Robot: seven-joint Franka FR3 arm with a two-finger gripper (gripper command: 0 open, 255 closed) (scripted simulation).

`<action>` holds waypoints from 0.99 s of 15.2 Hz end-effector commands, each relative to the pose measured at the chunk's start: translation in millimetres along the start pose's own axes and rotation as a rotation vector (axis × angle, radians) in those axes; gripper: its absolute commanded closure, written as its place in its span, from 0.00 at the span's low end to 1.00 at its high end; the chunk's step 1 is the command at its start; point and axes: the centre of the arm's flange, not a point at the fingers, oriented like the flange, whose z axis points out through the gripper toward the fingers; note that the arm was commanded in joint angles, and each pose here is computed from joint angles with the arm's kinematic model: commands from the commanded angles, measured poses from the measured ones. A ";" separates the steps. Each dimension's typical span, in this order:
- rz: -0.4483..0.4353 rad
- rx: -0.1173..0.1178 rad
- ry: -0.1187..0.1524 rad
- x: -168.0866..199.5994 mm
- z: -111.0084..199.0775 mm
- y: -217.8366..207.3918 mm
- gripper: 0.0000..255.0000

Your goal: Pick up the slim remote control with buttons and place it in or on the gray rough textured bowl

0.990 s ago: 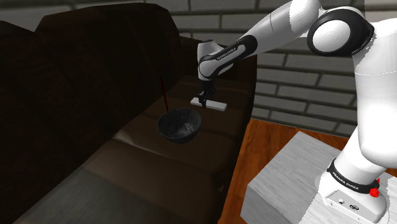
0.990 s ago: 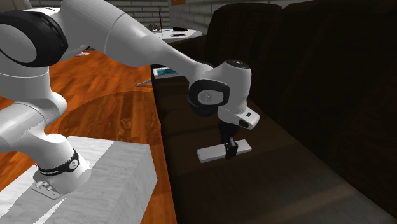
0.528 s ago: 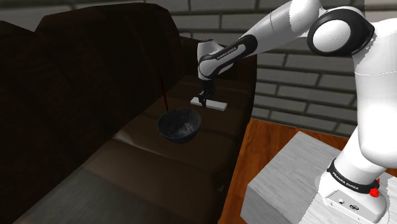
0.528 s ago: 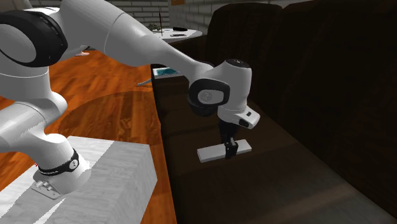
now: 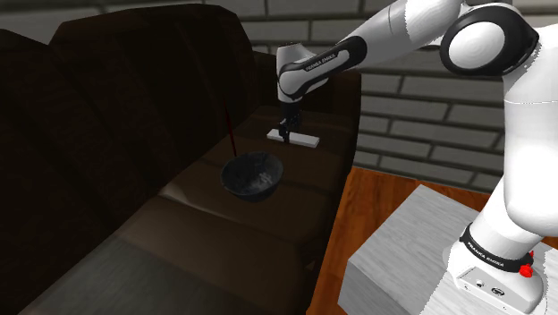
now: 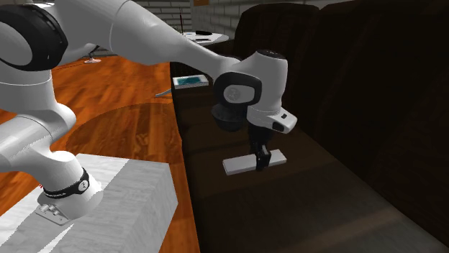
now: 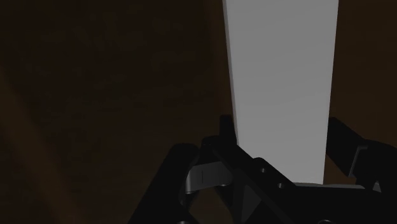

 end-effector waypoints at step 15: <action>0.000 0.000 0.000 -0.4 -85.2 -0.3 1.00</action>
